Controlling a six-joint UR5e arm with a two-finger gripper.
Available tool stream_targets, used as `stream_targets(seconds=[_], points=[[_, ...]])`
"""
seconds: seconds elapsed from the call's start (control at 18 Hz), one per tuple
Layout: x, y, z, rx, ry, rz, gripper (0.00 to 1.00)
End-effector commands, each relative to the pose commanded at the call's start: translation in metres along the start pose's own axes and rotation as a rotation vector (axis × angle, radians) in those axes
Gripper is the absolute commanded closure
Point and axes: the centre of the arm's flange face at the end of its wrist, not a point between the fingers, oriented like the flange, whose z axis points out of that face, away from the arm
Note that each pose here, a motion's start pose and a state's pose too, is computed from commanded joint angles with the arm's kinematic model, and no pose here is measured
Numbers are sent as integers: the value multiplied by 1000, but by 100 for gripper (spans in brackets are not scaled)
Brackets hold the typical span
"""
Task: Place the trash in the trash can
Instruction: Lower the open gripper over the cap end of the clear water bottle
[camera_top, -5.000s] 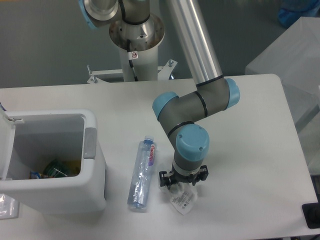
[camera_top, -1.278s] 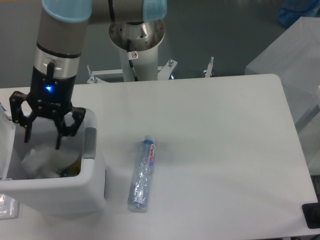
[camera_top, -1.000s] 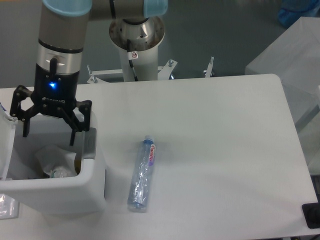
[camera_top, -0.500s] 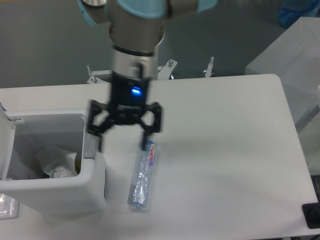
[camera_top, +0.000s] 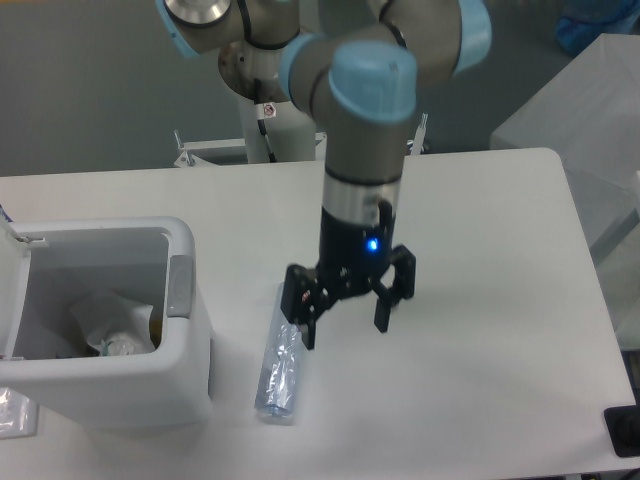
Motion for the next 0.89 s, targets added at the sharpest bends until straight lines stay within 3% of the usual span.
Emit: stream_targets(seconds=[0.39, 0.89], points=[[2, 37, 57, -113, 29, 109, 0], [23, 43, 109, -159, 47, 139, 0]])
